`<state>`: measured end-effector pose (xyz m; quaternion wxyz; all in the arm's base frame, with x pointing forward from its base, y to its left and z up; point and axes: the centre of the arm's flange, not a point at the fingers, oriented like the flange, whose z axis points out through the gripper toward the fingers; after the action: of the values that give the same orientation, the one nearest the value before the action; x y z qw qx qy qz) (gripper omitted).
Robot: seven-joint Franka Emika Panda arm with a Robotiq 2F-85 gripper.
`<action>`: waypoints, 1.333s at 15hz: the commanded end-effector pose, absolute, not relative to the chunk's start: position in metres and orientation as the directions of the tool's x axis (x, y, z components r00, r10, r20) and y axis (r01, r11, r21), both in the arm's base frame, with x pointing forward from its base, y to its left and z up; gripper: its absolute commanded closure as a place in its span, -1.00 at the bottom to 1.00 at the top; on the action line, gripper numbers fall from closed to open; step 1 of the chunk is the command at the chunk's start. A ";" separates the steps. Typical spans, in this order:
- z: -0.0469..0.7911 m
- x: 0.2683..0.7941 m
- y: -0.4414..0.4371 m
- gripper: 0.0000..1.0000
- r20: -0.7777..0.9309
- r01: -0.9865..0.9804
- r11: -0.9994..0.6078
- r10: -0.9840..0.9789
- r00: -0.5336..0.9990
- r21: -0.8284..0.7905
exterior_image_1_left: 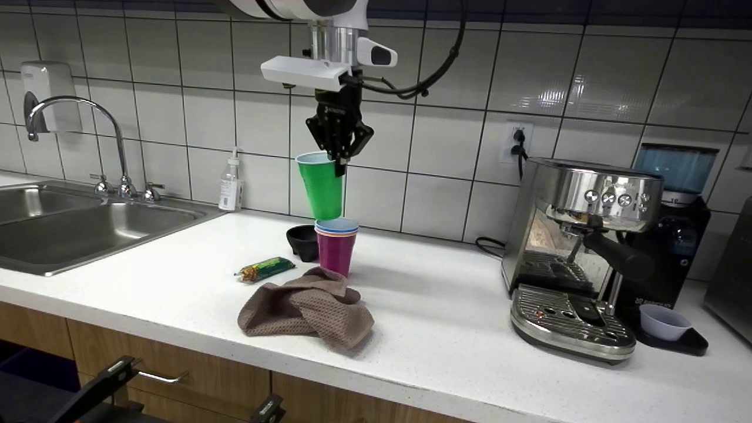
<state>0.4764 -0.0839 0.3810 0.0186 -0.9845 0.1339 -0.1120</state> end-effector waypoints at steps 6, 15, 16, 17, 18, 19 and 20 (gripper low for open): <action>0.384 0.486 -0.092 0.98 0.230 -0.284 -0.957 -0.288 0.930 -0.051; 0.375 0.502 -0.097 0.98 0.229 -0.288 -0.956 -0.291 0.929 -0.047; 0.375 0.503 -0.098 0.98 0.229 -0.288 -0.956 -0.291 0.929 -0.047; 0.374 0.504 -0.099 0.98 0.228 -0.288 -0.956 -0.291 0.929 -0.047; 0.372 0.505 -0.099 0.98 0.228 -0.287 -0.957 -0.290 0.929 -0.049; 0.371 0.505 -0.099 0.98 0.230 -0.286 -0.957 -0.290 0.929 -0.051; 0.370 0.506 -0.099 0.98 0.231 -0.283 -0.958 -0.288 0.929 -0.053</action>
<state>0.4970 -0.0958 0.3696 0.0141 -0.9833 0.1421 -0.1125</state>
